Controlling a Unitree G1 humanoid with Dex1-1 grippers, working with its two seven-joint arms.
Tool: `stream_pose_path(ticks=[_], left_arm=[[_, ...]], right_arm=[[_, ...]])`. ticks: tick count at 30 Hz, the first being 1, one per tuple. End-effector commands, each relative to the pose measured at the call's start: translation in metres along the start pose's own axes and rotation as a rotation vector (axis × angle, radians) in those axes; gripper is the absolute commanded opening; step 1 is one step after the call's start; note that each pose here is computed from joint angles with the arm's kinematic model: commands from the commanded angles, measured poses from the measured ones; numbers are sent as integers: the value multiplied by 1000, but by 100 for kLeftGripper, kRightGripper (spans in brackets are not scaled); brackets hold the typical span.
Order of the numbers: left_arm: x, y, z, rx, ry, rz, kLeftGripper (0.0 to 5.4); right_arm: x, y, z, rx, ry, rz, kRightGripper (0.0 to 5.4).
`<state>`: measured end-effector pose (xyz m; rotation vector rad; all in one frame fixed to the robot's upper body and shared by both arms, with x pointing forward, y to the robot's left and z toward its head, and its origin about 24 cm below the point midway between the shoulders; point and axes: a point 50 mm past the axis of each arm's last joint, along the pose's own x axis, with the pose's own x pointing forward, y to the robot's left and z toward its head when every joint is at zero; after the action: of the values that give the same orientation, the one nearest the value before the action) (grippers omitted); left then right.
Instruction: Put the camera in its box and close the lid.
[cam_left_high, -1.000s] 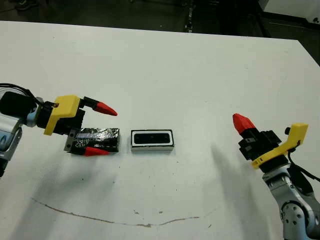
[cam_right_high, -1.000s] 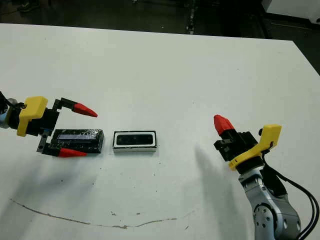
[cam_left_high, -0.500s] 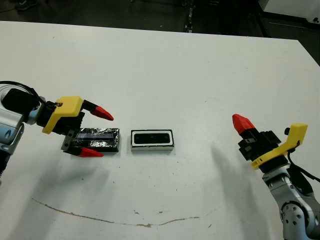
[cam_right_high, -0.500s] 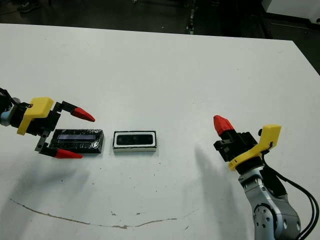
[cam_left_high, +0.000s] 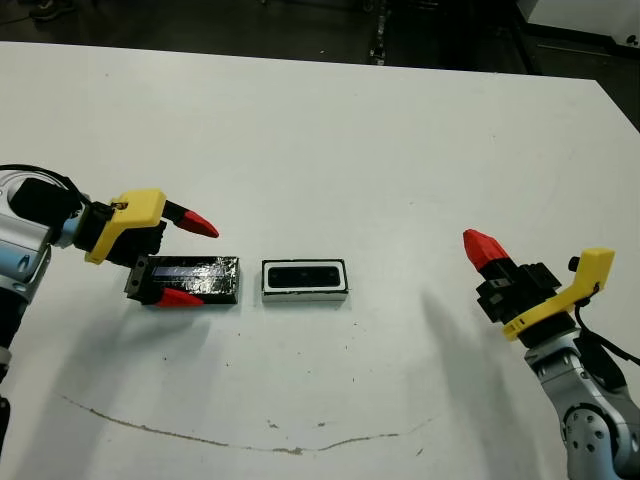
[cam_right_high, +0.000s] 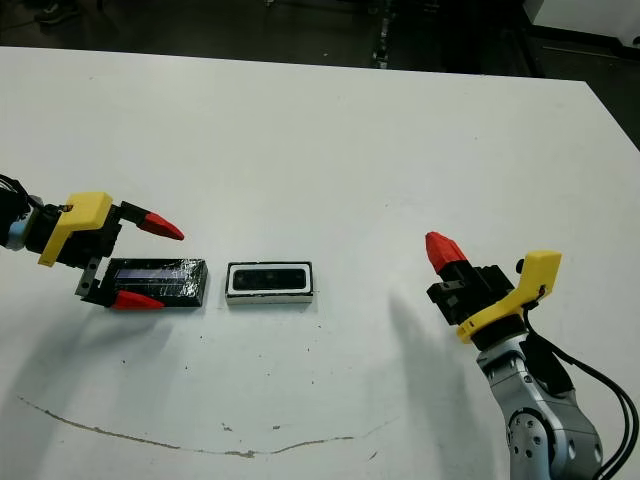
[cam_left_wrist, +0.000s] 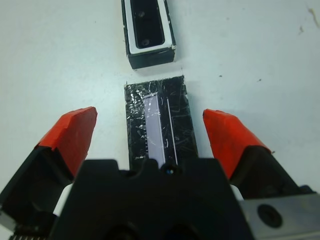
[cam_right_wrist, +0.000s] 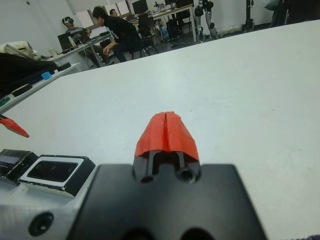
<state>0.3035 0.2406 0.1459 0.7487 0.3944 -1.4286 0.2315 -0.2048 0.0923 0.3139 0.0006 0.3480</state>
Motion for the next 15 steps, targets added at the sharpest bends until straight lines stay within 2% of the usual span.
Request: stream_pose_path(ticks=[1, 5, 10, 15], left_arm=[[3, 0, -5, -29, 0, -20, 540], [3, 0, -9, -59, 12, -19, 540], [4, 0, -16, -144, 34, -52, 540], [3, 0, -17, -187, 100, -78, 540]], right_arm=[[-4, -3, -2, -18, 12, -12, 2], [-5, -3, -1, -24, 13, -17, 2], [-5, -3, -2, -7, 8, -13, 2], [-5, -3, -3, 3, 12, -17, 2]])
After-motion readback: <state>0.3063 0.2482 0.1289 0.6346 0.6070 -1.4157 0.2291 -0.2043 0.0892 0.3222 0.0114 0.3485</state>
